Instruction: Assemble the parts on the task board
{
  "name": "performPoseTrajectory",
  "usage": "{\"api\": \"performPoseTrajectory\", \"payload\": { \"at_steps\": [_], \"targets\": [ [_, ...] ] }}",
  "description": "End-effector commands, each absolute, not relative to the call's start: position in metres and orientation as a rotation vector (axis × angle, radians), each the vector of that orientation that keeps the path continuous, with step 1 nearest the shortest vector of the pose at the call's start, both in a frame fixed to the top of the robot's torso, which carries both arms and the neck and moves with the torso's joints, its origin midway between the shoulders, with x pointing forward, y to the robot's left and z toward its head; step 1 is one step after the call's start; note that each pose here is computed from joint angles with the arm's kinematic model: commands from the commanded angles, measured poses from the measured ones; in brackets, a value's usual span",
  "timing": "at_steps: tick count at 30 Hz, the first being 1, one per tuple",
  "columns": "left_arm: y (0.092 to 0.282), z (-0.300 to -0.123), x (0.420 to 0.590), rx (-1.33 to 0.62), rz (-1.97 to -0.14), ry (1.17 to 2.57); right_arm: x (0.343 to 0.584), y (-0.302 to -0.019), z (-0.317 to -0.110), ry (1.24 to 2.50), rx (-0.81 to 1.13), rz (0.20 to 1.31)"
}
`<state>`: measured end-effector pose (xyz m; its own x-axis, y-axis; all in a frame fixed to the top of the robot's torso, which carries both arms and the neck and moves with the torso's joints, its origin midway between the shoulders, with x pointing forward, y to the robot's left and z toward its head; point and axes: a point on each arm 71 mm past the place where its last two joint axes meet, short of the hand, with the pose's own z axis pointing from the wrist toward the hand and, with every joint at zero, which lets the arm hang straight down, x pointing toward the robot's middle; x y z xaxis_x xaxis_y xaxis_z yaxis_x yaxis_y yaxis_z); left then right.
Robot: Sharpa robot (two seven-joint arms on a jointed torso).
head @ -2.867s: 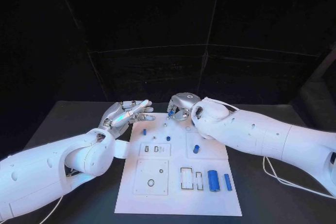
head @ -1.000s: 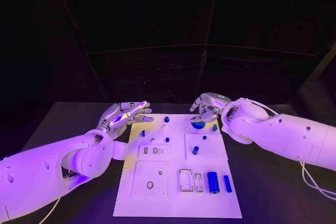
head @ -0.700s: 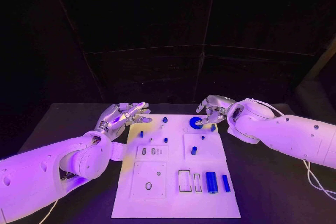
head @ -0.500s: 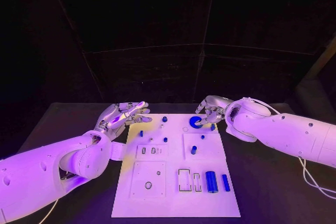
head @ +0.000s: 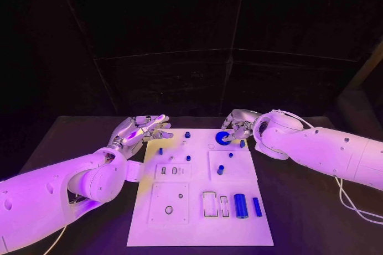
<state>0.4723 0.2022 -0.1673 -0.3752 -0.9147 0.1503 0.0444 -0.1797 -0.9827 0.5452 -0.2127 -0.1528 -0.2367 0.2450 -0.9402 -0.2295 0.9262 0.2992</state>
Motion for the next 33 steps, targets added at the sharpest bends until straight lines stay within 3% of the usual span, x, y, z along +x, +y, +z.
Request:
{"api": "performPoseTrajectory", "payload": {
  "at_steps": [1, 15, 33],
  "targets": [
    [0.2008, -0.1656, 0.4721, -1.053, -1.672, 1.338, 0.5456, -0.2134, -0.154, 1.781, -0.014, 0.403],
    [0.2016, -0.166, 0.4726, -1.056, -1.665, 1.339, 0.5456, -0.2151, -0.1583, 1.832, -0.029, 0.369],
    [0.2022, -0.1673, 0.473, -1.064, -1.661, 1.357, 0.5476, -0.2127, -0.157, 1.803, -0.003, 0.363]
  ]
}}
